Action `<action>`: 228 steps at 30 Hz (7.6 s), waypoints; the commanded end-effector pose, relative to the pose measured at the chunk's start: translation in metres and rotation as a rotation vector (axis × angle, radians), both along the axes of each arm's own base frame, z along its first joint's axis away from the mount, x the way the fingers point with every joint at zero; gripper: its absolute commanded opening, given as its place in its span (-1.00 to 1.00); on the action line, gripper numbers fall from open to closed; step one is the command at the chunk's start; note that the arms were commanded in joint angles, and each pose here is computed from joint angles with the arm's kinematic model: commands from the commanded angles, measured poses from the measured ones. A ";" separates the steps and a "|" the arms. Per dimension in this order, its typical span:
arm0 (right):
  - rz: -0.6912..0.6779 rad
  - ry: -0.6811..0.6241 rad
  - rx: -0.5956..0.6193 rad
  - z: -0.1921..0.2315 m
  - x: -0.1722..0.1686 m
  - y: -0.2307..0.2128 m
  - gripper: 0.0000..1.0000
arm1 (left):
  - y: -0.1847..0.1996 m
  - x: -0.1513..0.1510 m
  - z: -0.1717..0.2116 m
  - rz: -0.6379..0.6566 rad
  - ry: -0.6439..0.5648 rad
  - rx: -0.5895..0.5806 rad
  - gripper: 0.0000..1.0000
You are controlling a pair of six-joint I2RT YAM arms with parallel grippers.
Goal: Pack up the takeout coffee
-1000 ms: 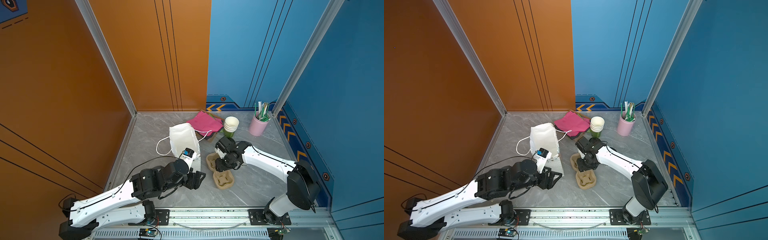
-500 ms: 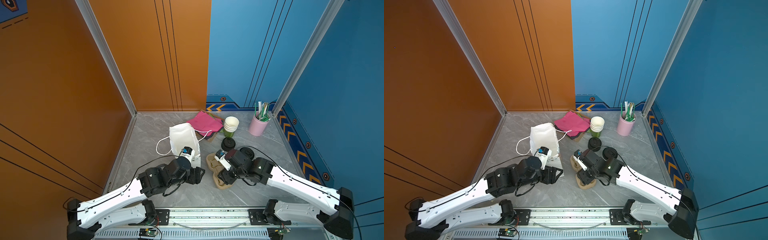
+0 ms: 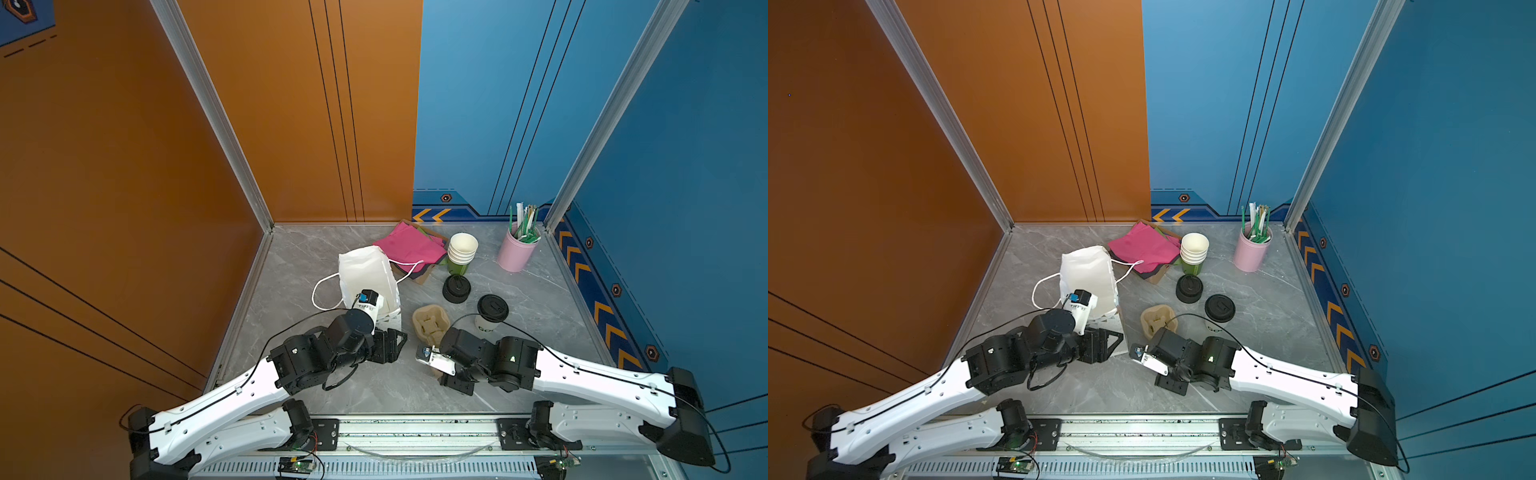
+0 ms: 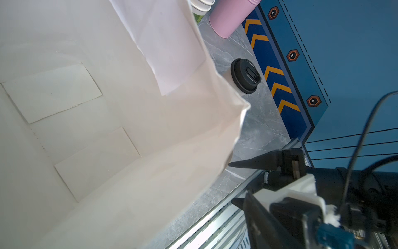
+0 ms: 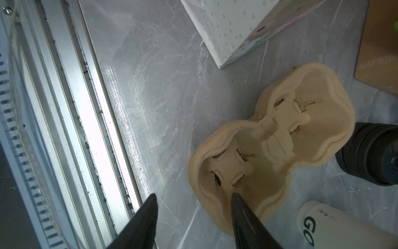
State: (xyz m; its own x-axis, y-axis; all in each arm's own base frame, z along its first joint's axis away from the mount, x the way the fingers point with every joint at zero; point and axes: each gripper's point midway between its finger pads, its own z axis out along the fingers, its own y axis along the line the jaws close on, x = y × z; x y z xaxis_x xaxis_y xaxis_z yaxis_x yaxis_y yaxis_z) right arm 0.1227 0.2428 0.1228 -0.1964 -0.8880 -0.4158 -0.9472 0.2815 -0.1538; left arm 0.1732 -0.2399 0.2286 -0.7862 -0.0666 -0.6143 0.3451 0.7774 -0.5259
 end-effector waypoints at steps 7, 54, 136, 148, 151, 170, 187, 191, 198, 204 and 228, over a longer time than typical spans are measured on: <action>-0.005 -0.027 -0.088 -0.029 0.007 -0.007 -0.04 | -0.001 0.000 -0.004 -0.004 0.010 -0.021 0.49; -0.092 0.102 0.008 -0.030 0.017 -0.001 -0.84 | 0.001 0.002 -0.011 0.010 0.029 -0.021 0.49; -0.088 -0.068 -0.142 0.025 0.049 -0.020 -0.85 | -0.006 -0.010 -0.029 0.017 0.080 -0.129 0.44; -0.042 -0.039 -0.084 0.015 0.038 -0.011 -0.20 | -0.004 -0.008 -0.027 0.022 0.075 -0.128 0.45; -0.046 -0.034 -0.043 0.022 0.037 -0.008 -0.06 | -0.004 -0.007 -0.026 0.024 0.073 -0.130 0.45; -0.744 -0.017 0.218 0.066 0.117 -0.030 0.60 | 0.000 -0.005 -0.017 0.031 0.054 -0.147 0.50; -0.879 0.144 0.121 0.010 0.135 -0.022 0.23 | 0.002 -0.003 -0.017 0.033 0.049 -0.145 0.59; -0.871 0.166 0.124 0.006 0.134 -0.019 0.17 | 0.004 -0.003 -0.015 0.036 0.045 -0.150 0.60; -0.869 0.195 0.128 0.001 0.136 -0.015 0.12 | 0.004 -0.003 -0.016 0.038 0.047 -0.148 0.60; -0.869 0.195 0.129 0.001 0.138 -0.013 0.03 | 0.005 -0.002 -0.018 0.042 0.049 -0.145 0.61; -0.908 0.232 0.113 -0.013 0.144 -0.010 -0.14 | 0.006 -0.001 -0.022 0.049 0.058 -0.141 0.62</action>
